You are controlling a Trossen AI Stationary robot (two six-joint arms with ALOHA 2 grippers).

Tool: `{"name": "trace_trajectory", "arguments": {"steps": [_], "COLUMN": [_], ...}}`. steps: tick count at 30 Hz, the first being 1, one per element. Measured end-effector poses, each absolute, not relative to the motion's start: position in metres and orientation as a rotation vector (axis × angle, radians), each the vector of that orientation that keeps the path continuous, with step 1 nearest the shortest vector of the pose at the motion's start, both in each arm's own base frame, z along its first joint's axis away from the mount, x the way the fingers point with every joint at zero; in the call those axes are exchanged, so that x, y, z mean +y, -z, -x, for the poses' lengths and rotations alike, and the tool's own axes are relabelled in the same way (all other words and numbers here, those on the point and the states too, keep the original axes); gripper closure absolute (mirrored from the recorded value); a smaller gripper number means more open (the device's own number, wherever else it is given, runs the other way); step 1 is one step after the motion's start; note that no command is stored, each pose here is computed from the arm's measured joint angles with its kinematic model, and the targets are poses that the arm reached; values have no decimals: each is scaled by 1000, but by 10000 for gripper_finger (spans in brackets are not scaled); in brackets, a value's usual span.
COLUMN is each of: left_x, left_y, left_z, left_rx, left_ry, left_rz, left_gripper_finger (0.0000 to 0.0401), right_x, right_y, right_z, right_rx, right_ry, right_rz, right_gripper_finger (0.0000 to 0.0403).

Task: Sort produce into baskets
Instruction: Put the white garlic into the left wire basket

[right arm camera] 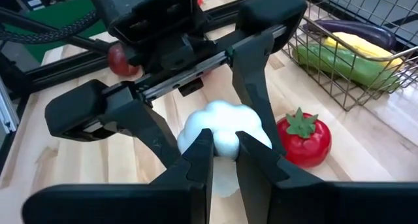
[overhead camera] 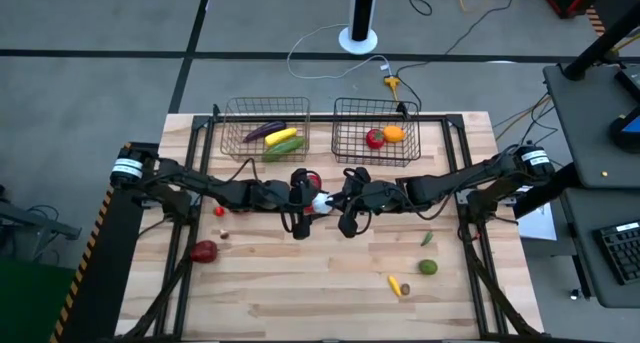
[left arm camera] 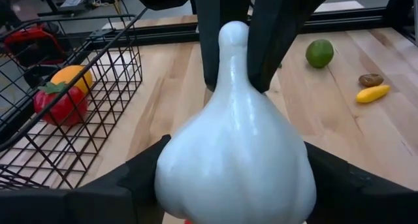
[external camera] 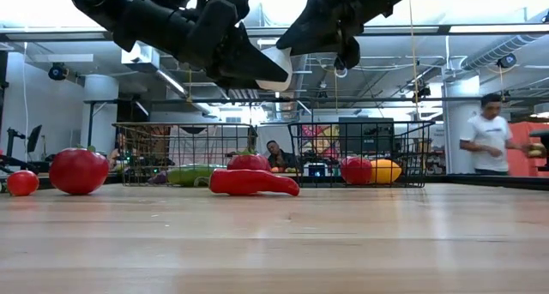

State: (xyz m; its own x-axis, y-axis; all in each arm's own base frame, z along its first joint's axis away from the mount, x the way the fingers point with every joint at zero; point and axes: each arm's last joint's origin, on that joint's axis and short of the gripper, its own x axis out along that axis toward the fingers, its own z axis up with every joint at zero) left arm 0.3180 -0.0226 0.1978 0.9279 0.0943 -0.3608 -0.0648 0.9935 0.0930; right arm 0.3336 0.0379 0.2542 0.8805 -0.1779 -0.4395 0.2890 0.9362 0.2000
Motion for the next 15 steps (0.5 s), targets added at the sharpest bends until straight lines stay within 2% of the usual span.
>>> {"name": "trace_trajectory", "arguments": {"steps": [4, 15], "left_x": [-23, -23], "left_y": [-198, -195], "left_z": [-318, -316], "left_rx": [375, 409], "left_ry": [-84, -85], "left_rz": [-68, -62], "left_gripper_finger": [153, 152], "right_x": [37, 35], "right_y": [-254, -257], "right_z": [-334, -332], "right_rx": [427, 420], "right_ry": [252, 264], "right_rz": [-280, -287], "right_gripper_finger": [345, 258]}}
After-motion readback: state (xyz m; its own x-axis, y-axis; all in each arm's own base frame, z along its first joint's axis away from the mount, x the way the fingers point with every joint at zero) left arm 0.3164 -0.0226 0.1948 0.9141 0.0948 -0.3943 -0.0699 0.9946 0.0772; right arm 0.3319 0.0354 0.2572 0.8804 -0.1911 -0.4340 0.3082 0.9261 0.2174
